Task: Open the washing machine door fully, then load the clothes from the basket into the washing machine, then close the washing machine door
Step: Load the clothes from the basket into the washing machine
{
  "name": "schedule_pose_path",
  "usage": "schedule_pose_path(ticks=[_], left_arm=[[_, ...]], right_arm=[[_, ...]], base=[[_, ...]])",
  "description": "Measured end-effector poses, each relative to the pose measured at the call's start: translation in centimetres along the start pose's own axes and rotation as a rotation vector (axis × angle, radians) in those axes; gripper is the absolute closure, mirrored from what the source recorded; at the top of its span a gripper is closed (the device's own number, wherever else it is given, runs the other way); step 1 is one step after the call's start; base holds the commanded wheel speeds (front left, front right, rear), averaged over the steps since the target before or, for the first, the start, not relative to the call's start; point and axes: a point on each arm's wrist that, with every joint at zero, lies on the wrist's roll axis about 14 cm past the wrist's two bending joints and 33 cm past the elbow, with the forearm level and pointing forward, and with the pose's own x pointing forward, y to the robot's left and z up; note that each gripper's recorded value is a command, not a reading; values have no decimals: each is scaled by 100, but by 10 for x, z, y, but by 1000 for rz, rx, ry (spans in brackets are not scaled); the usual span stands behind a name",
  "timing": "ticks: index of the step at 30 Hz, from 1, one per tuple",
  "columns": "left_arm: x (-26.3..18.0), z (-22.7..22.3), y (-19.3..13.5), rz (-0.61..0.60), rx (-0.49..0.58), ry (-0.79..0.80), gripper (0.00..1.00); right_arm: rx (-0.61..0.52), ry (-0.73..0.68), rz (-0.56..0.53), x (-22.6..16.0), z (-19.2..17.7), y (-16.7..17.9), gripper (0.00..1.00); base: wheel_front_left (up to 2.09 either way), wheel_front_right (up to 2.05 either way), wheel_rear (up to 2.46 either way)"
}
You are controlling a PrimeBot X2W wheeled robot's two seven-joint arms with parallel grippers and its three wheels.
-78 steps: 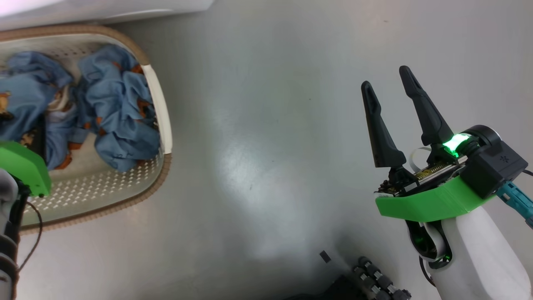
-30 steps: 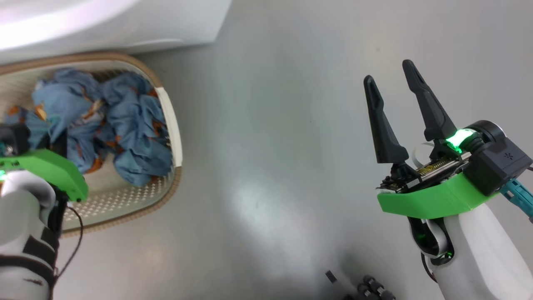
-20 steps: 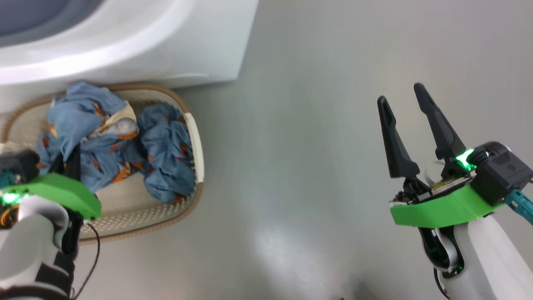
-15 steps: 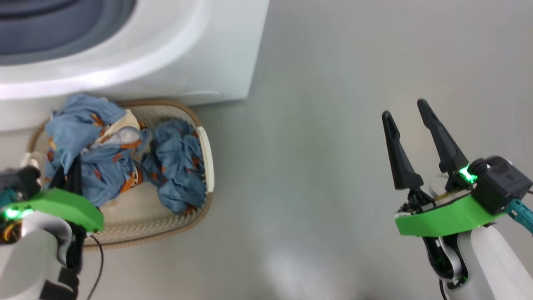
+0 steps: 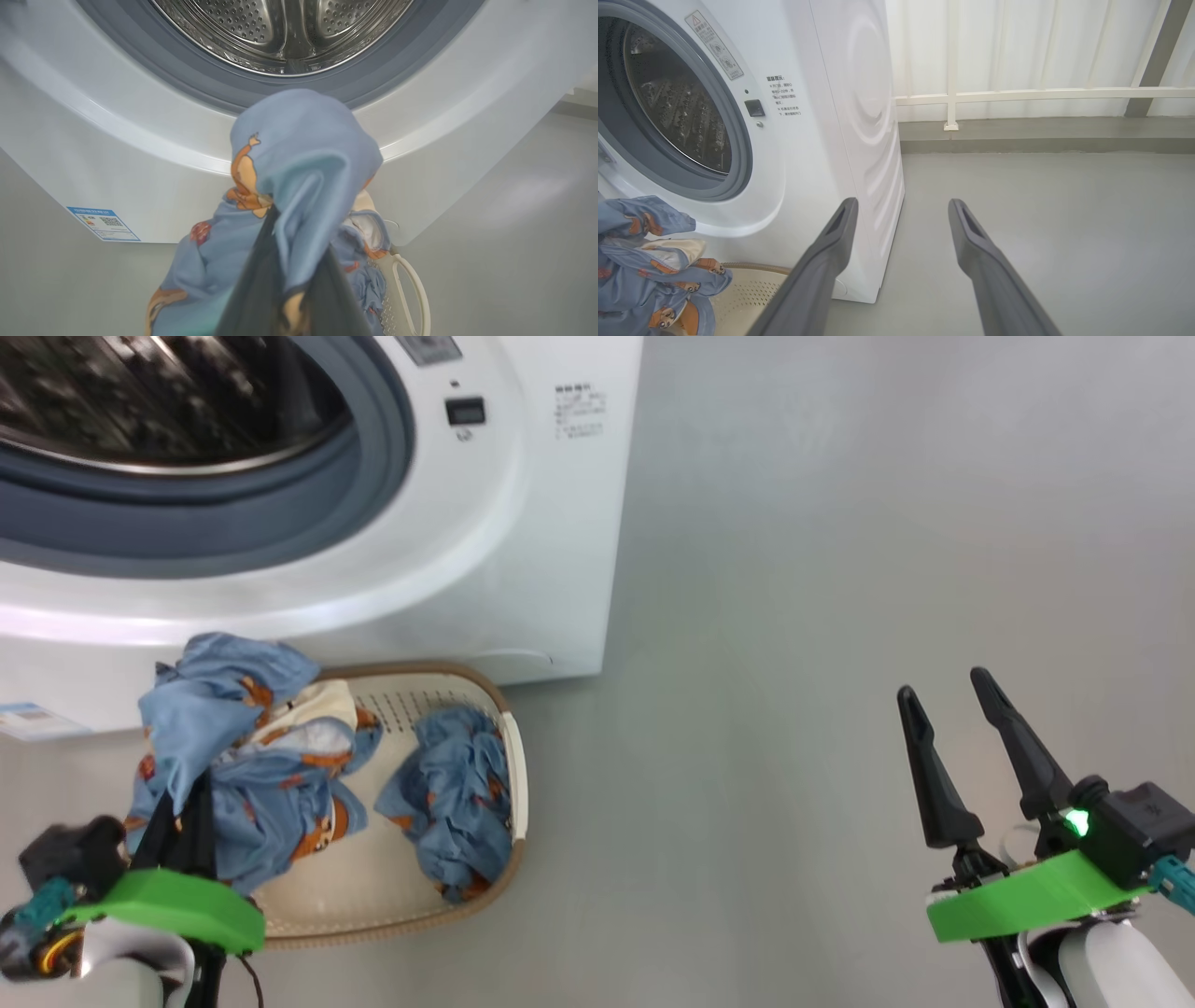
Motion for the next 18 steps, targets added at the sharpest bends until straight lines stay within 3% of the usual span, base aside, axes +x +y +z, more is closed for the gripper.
schedule_pose_path(ticks=[18], left_arm=[[-86, 70, 15, 67, 16, -280, 100]], right_arm=[[30, -61, 22, -24, 23, 12, 0]], base=[[0, 0, 0]])
